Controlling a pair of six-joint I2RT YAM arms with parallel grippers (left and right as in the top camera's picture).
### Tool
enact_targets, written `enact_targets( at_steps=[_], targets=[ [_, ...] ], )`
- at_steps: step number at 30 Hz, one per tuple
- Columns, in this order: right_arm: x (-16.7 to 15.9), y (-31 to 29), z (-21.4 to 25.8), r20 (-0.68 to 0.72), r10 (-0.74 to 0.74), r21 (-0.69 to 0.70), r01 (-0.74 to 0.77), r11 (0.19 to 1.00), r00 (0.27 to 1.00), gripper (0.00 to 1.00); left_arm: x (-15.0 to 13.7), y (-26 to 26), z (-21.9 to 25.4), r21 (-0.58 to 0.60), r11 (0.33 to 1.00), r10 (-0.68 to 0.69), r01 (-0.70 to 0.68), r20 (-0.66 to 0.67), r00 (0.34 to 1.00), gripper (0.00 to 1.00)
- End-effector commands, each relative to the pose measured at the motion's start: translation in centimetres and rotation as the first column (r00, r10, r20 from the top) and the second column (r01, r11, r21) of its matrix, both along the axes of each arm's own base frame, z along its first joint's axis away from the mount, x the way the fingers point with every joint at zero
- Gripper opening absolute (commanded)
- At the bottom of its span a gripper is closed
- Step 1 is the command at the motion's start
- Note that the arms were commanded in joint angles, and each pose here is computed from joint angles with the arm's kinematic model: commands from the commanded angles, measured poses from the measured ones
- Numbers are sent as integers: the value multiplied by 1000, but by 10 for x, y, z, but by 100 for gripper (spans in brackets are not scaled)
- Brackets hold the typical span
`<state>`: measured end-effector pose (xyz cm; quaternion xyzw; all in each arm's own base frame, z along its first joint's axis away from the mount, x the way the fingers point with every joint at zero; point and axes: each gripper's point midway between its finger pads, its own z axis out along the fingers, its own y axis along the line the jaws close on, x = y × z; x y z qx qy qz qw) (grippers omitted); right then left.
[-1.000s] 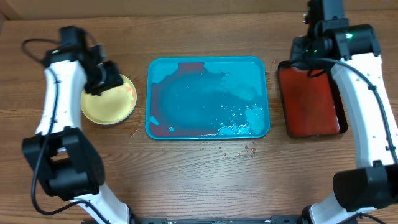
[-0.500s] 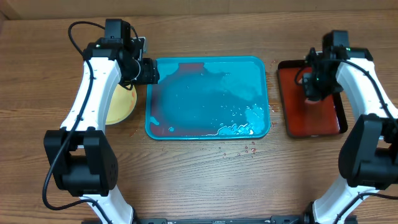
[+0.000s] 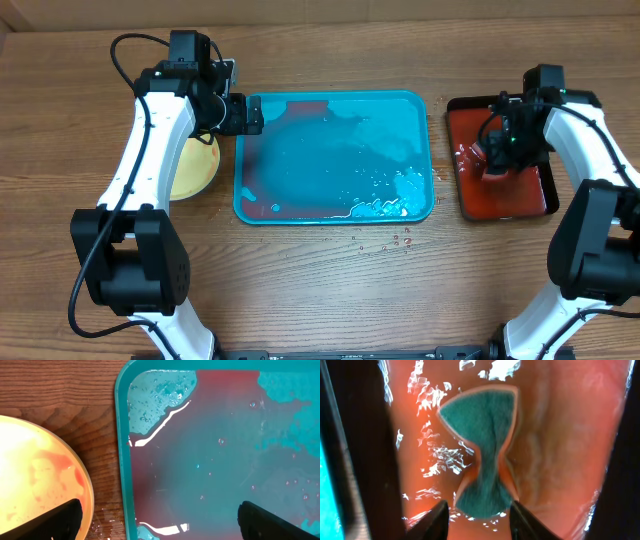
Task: Clean dirty plates on tray and stack at the side
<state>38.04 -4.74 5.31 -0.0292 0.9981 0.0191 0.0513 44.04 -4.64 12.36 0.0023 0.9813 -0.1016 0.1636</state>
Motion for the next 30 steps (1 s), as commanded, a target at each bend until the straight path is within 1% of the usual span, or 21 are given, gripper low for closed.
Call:
enact_targets(
  at_steps=[1, 3, 6, 7, 8, 9, 11, 13, 16, 19, 21, 23, 25, 27, 30],
  targets=[
    [23, -1, 67, 159, -35, -2, 36, 999, 987, 48, 4, -2, 12, -5, 1000, -15, 15, 34, 999, 100],
    [24, 0, 105, 222, -64, 1, 66, 998, 973, 53, 4, -2, 12, -5, 1000, -15, 15, 34, 999, 100],
    [16, 1, 162, 321, -108, 12, 110, 994, 941, 66, 4, -2, 12, -5, 1000, -15, 15, 34, 999, 100],
    [10, 2, 183, 360, -113, 14, 116, 993, 926, 76, 4, -2, 12, -5, 1000, -15, 15, 34, 999, 100],
    [3, 3, 201, 393, -119, 17, 122, 992, 912, 82, 4, -2, 12, -5, 1000, -15, 15, 34, 999, 100],
    [-5, 4, 217, 423, -129, 23, 132, 991, 897, 85, 4, -2, 12, -5, 1000, -15, 15, 34, 999, 100],
    [-26, 7, 249, 486, -128, 24, 134, 991, 864, 100, 4, -2, 12, -4, 1000, -15, 15, 34, 999, 100],
    [-51, 11, 277, 548, -122, 22, 132, 991, 827, 100, 4, -2, 12, -4, 1000, -15, 16, 34, 999, 100],
    [-97, 19, 317, 646, -98, 20, 112, 993, 757, 100, 4, -2, 12, -5, 1000, -15, 15, 34, 999, 100],
    [-141, 37, 349, 739, -18, 2, 24, 1000, 674, 100, 4, -2, 12, -5, 1000, -15, 15, 34, 999, 100],
    [-170, 52, 364, 791, 73, -38, -70, 997, 608, 100, 4, -2, 12, -4, 1000, -15, 16, 34, 999, 100],
    [-200, 67, 370, 826, 160, -87, -158, 984, 540, 100, 4, -2, 12, -5, 1000, -15, 15, 34, 999, 100],
    [-225, 74, 371, 853, 180, -105, -175, 979, 490, 100, 4, -2, 12, -5, 1000, -16, 16, 34, 999, 100],
    [-242, 76, 364, 865, 180, -111, -172, 979, 469, 100, 4, -2, 12, -5, 1000, -16, 16, 34, 999, 100],
    [-252, 78, 347, 867, 128, -61, -152, 986, 482, 100, 4, -2, 12, -5, 1000, -15, 15, 33, 999, 100]
  ],
)
